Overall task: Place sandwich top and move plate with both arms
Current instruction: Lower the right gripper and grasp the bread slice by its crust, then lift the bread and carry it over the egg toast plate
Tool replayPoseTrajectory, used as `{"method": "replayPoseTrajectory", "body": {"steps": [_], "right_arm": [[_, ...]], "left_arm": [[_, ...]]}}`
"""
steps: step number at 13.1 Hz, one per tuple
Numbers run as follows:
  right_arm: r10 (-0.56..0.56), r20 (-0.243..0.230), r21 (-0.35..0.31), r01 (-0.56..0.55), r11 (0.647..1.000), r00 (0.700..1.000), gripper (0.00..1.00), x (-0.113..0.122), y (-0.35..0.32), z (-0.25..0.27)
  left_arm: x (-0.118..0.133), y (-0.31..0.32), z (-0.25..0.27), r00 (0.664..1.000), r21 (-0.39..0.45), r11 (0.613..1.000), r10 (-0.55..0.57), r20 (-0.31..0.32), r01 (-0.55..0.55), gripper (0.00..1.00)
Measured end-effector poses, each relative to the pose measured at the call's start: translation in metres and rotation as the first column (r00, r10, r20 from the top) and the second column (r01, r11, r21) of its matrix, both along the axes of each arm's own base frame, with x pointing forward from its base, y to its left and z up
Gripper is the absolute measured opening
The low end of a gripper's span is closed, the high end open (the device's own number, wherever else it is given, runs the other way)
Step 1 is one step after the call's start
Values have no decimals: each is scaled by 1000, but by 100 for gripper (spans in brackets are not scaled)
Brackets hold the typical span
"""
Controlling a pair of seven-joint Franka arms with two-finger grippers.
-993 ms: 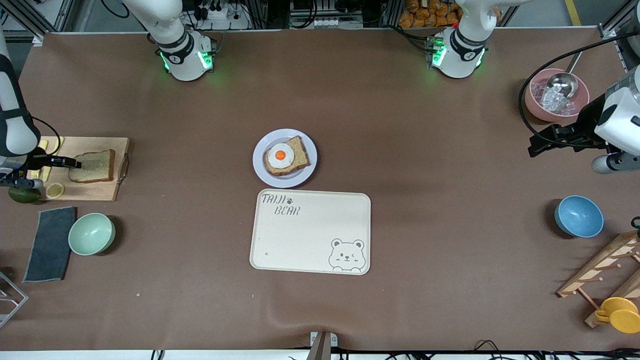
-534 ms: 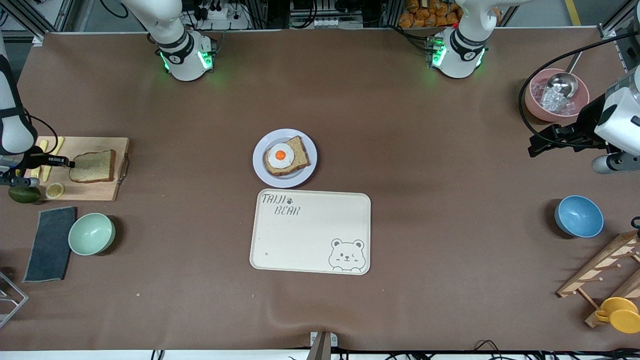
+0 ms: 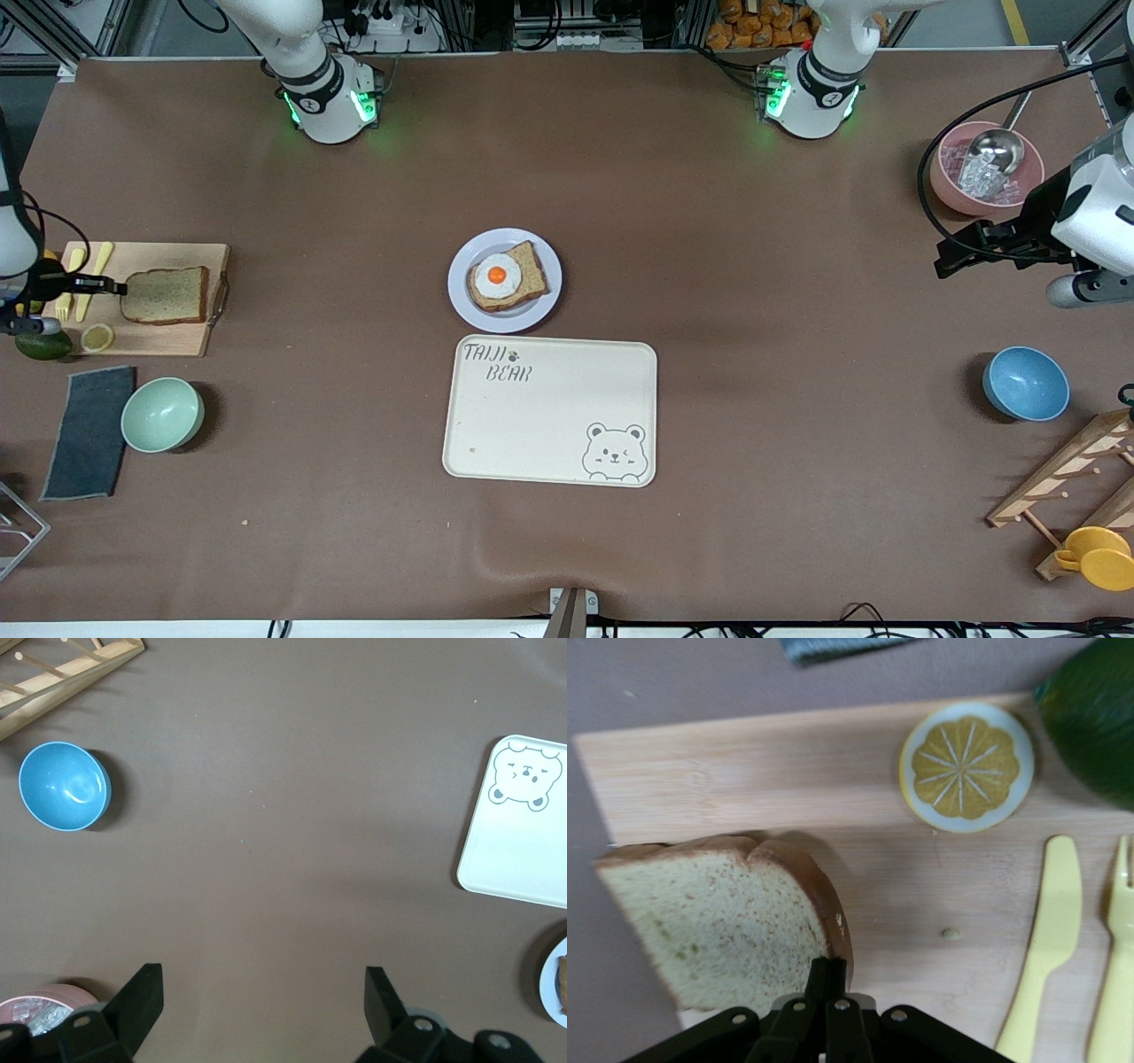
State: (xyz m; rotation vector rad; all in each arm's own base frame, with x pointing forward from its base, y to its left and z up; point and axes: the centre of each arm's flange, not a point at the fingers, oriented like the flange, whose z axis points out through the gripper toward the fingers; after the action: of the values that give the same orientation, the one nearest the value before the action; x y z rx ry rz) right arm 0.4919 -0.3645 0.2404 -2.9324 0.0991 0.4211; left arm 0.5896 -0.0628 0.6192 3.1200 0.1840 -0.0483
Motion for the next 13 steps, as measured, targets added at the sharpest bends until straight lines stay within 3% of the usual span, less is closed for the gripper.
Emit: {"method": "replayPoseTrajectory", "body": {"steps": [6,9,13], "right_arm": [[-2,-5,42,2,999,1000,1,16,10,35],[-23,-41,67,25,997,999,1,23,21,69],[-59,-71,44,62,997,996,1,36,51,113]], "left_arm": [[0,0,0,1000,0,1000,0,-3,0,100],[0,0,0,1000,0,1000,0,-3,0,100],[0,0,0,1000,0,1000,-1,-4,1,100]]}}
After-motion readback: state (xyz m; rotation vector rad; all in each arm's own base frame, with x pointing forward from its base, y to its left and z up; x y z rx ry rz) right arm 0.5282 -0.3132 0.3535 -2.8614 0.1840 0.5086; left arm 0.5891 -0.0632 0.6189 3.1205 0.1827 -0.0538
